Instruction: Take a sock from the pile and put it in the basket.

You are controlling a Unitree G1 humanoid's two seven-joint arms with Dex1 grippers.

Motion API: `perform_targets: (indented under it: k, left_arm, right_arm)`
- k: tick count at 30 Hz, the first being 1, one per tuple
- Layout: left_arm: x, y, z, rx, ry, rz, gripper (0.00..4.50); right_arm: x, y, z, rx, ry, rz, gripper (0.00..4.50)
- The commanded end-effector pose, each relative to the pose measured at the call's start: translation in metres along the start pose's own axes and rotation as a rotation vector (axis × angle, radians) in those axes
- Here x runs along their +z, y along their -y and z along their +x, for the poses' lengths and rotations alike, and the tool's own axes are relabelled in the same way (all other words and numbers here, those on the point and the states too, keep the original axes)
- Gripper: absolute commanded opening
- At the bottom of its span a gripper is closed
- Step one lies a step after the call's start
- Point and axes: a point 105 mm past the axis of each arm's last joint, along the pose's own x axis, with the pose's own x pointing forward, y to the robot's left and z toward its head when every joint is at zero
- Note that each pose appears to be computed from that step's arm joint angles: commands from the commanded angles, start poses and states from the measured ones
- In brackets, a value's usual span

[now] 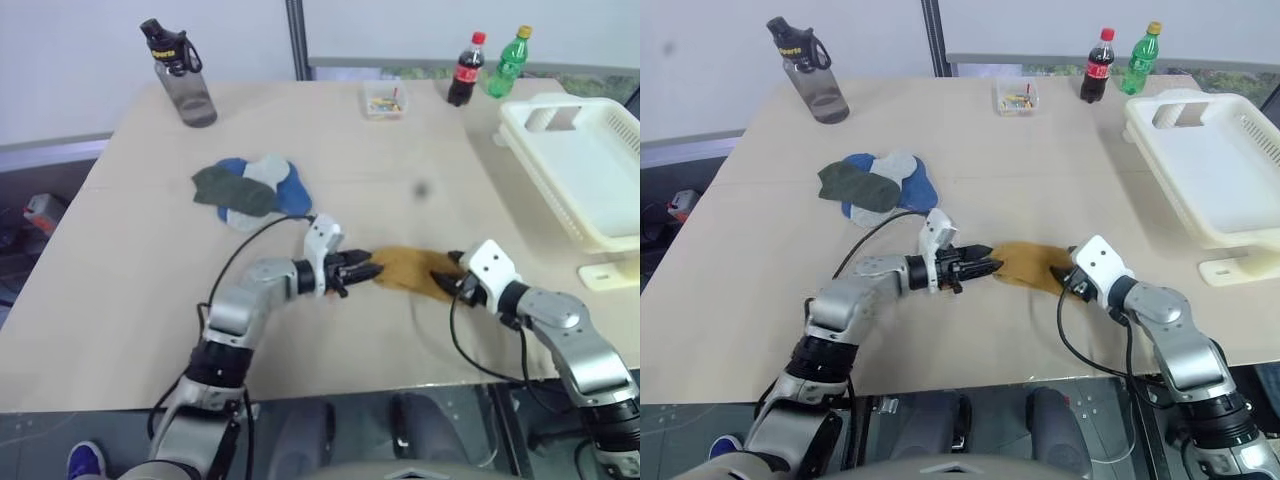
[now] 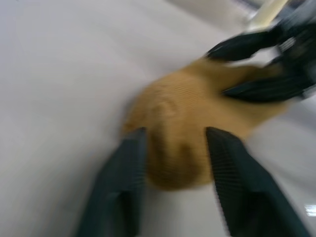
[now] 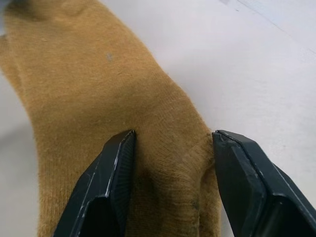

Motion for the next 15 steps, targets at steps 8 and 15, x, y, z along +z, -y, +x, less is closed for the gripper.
perform_targets:
  k: [8, 15]
  left_arm:
    - [-0.009, -0.002, -0.026, -0.029, -0.181, -0.361, 2.53]
    - [-0.018, 0.018, 0.008, -0.111, -0.303, -0.548, 2.53]
  right_arm:
    - [-0.001, -0.018, -0.007, 0.111, 0.028, -0.041, 2.6]
    - [0.002, -0.025, -0.009, 0.133, 0.047, -0.045, 2.6]
